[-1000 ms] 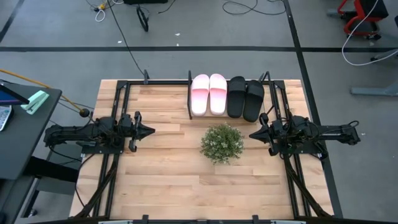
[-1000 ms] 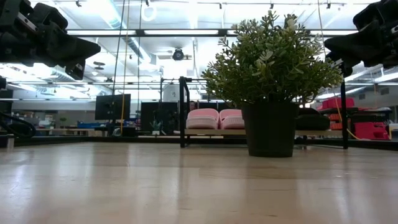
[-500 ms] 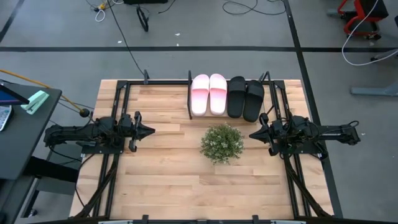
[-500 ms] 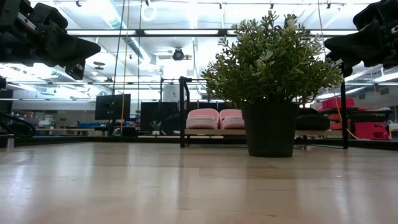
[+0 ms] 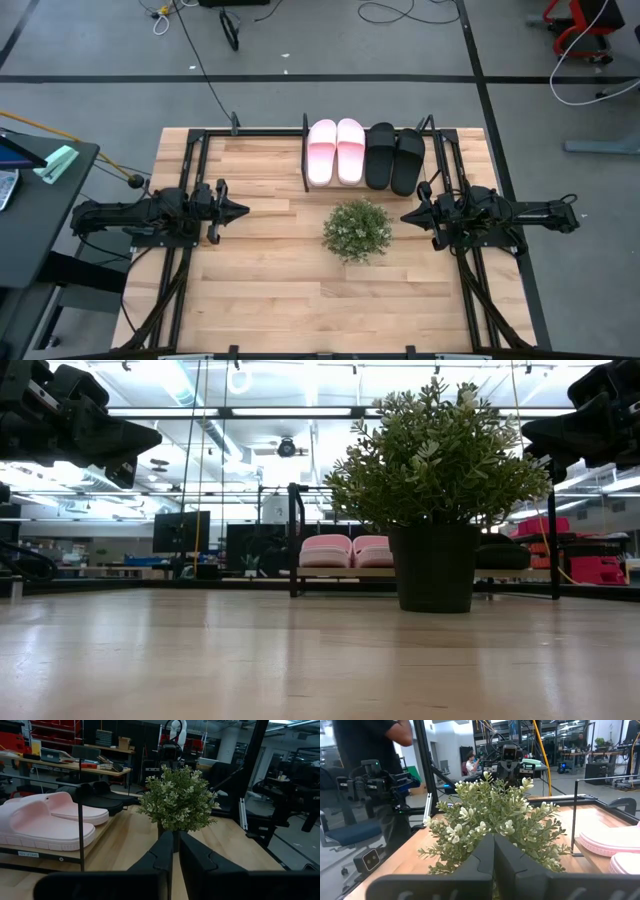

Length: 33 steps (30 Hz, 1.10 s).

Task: Pick and place slides into the shelf
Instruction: Return to Home Position

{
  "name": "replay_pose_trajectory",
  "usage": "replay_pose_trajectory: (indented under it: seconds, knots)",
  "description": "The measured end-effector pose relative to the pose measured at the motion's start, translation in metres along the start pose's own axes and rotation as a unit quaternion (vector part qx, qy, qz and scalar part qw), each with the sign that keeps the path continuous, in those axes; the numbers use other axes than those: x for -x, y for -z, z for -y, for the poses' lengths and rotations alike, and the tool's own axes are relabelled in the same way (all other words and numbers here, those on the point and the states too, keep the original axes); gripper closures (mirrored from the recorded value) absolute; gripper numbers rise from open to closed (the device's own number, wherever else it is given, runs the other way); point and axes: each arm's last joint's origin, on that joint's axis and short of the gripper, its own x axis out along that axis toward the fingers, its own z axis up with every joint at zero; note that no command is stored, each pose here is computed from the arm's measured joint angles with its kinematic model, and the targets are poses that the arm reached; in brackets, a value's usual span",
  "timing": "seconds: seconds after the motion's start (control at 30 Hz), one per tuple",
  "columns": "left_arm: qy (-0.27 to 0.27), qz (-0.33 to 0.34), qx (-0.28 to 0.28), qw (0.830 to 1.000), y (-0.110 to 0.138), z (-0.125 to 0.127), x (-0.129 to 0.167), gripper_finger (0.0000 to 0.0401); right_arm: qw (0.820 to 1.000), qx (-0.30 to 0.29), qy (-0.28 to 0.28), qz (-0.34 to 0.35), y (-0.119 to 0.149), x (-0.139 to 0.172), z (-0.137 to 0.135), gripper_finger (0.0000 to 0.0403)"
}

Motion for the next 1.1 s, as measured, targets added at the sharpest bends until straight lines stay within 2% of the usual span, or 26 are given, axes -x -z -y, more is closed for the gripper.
replay_pose_trajectory:
  seconds: [0.23, 0.67, 1.1]
  knots:
    - [0.000, 0.000, 0.000, 1.000, 0.0000, 0.0000, 0.0000, 0.0361, 1.000, 0.000, 0.000, 0.000, 0.0000, 0.0000, 0.0000, 0.0396]
    - [0.000, 0.000, 0.000, 1.000, 0.0000, 0.0000, 0.0000, 0.0378, 1.000, 0.000, 0.000, 0.000, 0.0000, 0.0000, 0.0000, 0.0396]
    - [0.000, 0.000, 0.000, 1.000, 0.0000, 0.0000, 0.0000, 0.0361, 1.000, 0.000, 0.000, 0.000, 0.0000, 0.0000, 0.0000, 0.0396]
